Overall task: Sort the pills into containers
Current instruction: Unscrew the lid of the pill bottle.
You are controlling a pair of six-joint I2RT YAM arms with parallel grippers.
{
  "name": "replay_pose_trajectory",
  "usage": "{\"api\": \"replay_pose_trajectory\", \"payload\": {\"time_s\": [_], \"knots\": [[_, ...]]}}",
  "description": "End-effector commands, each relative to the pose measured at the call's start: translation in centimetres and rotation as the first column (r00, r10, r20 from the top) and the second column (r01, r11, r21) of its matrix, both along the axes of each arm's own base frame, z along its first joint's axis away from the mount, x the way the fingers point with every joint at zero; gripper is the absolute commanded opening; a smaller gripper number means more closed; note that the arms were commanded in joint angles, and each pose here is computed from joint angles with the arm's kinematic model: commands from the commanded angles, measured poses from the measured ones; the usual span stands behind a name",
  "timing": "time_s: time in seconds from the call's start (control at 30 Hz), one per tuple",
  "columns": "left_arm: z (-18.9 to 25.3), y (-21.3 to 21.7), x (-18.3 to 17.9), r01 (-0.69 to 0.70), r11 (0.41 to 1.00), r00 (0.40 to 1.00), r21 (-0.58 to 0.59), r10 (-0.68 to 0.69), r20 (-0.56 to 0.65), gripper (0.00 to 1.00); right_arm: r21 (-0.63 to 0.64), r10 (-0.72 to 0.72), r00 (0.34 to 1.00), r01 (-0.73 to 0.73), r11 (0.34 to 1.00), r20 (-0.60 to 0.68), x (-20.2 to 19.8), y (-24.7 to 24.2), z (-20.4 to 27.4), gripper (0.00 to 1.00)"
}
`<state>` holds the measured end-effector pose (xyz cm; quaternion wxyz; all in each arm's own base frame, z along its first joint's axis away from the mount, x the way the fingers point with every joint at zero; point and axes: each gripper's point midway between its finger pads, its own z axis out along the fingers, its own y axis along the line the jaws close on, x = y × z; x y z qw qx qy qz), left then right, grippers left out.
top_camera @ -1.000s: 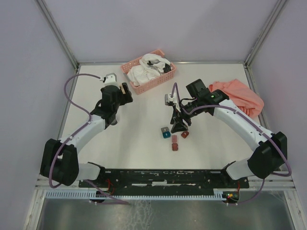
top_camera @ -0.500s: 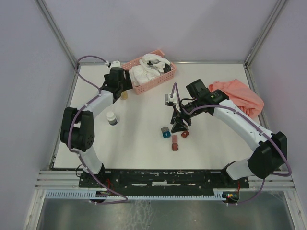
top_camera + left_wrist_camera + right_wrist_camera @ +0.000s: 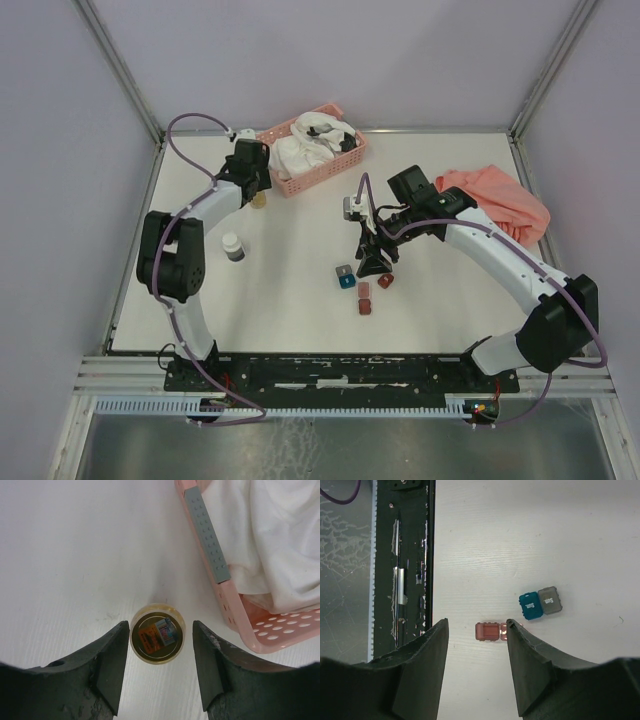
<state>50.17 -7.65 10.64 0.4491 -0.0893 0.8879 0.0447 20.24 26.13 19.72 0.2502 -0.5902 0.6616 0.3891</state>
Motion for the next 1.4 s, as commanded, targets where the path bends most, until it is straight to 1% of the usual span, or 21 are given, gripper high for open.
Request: {"api": "replay_pose_trajectory", "payload": {"time_s": [0.0,0.07,0.43,0.5,0.57,0.67,0.73,0.8,0.93,1.07,1.1,1.2,1.37], "knots": [[1.7,-0.2,1.5,0.023,1.000,0.999,0.004,-0.024,0.039,0.58,0.017,0.009,1.000,-0.009,1.000,0.028,0.4,0.2,0.2,0.58],[1.7,-0.4,1.6,0.029,1.000,0.999,-0.003,-0.029,0.037,0.56,0.016,0.010,1.000,-0.010,1.000,0.024,0.4,0.2,0.1,0.58],[1.2,-0.5,1.5,0.032,0.999,0.999,-0.005,-0.032,0.016,0.56,0.017,0.008,1.000,-0.009,1.000,0.021,0.4,0.2,0.2,0.58],[1.2,-0.5,1.5,0.035,0.999,0.999,-0.009,-0.035,0.015,0.55,0.017,0.010,1.000,-0.010,1.000,0.021,0.3,0.2,0.2,0.58],[1.2,-0.7,1.5,0.042,0.999,0.999,-0.014,-0.042,0.013,0.46,0.016,0.010,1.000,-0.010,1.000,0.020,0.4,0.2,0.2,0.58],[1.6,-0.9,1.1,0.052,0.998,0.999,-0.031,-0.052,0.008,0.27,0.015,0.008,1.000,-0.008,1.000,0.019,0.4,0.2,0.2,0.58],[2.1,-1.2,0.4,0.061,0.997,0.998,-0.055,-0.061,0.012,0.20,0.015,0.010,1.000,-0.010,1.000,0.020,0.4,0.2,0.2,0.58],[3.8,-1.6,-1.0,0.076,0.992,0.997,-0.099,-0.072,0.042,0.14,0.018,0.011,1.000,-0.012,1.000,0.021,0.3,0.2,0.3,0.58],[6.0,-3.2,-4.4,0.140,0.968,0.987,-0.209,-0.120,0.104,0.09,0.034,0.022,0.999,-0.023,0.999,0.024,0.1,0.3,0.6,0.58],[7.4,-5.0,-8.8,0.226,0.925,0.969,-0.307,-0.181,0.167,0.06,0.053,0.032,0.999,-0.034,0.998,0.021,-0.2,0.4,0.9,0.58],[7.0,-5.5,-10.2,0.248,0.911,0.965,-0.331,-0.202,0.166,0.06,0.058,0.036,0.999,-0.037,0.998,0.019,-0.3,0.5,1.0,0.58],[7.4,-6.9,-13.6,0.315,0.866,0.945,-0.388,-0.249,0.212,0.04,0.085,0.047,0.999,-0.048,0.995,0.008,-0.5,0.6,1.3,0.58],[8.3,-9.2,-18.4,0.458,0.757,0.887,-0.466,-0.352,0.300,0.03,0.154,0.073,0.997,-0.072,0.986,-0.001,-0.5,1.1,1.5,0.58]]}}
